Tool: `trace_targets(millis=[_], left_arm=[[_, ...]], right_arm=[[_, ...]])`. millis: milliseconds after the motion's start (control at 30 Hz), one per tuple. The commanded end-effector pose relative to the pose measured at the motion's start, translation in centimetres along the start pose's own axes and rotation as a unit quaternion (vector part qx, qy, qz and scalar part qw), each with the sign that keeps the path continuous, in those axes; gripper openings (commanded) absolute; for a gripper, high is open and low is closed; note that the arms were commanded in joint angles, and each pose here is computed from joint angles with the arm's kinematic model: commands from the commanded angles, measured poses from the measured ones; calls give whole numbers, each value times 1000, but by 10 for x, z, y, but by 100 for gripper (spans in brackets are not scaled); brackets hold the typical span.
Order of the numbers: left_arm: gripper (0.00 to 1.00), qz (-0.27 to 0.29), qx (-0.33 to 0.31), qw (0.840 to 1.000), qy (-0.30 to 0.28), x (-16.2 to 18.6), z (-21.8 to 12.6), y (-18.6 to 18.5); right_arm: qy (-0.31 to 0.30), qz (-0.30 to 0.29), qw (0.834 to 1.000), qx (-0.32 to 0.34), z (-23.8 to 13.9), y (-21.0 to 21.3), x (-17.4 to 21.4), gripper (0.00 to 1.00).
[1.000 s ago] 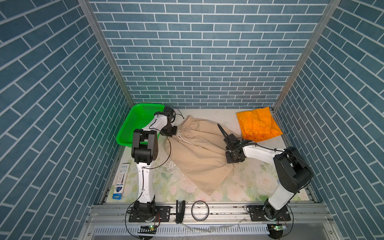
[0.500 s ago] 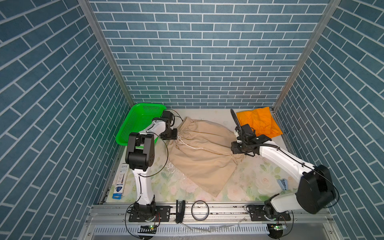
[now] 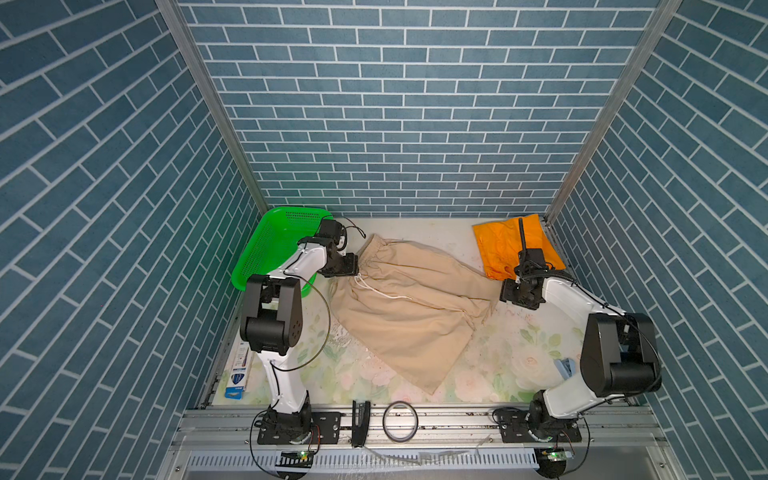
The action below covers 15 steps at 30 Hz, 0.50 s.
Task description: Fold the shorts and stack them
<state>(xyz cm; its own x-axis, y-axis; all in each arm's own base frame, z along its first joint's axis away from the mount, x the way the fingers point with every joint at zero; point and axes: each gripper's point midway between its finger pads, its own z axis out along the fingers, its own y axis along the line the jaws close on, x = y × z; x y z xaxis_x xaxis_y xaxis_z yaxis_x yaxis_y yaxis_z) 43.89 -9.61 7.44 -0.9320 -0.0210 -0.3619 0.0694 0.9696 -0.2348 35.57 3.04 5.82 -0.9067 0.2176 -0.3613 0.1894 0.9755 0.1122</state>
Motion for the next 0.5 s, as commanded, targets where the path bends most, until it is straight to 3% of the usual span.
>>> trace_targets(millis=[0,167,233,300,367,467], left_arm=[[68,5,21,1000,1,8,-4,-8],[68,5,25,1000,0,17,-4,-8],[67,7,29,1000,2,18,-3,-9],[67,6,31,1000,3,20,-2,-9],[65,7,33,999,5,22,-2,-10],[61,9,33,999,4,22,-3,-10]], right_arm=[[-27,-24,998,-48,7,22,-28,66],[-25,-23,996,-80,32,35,-36,61],[-20,-23,996,-87,39,39,-41,49],[-19,-29,995,-92,38,44,-48,17],[-27,-33,994,-99,31,49,-55,0],[-39,-81,991,-97,9,65,-63,0]])
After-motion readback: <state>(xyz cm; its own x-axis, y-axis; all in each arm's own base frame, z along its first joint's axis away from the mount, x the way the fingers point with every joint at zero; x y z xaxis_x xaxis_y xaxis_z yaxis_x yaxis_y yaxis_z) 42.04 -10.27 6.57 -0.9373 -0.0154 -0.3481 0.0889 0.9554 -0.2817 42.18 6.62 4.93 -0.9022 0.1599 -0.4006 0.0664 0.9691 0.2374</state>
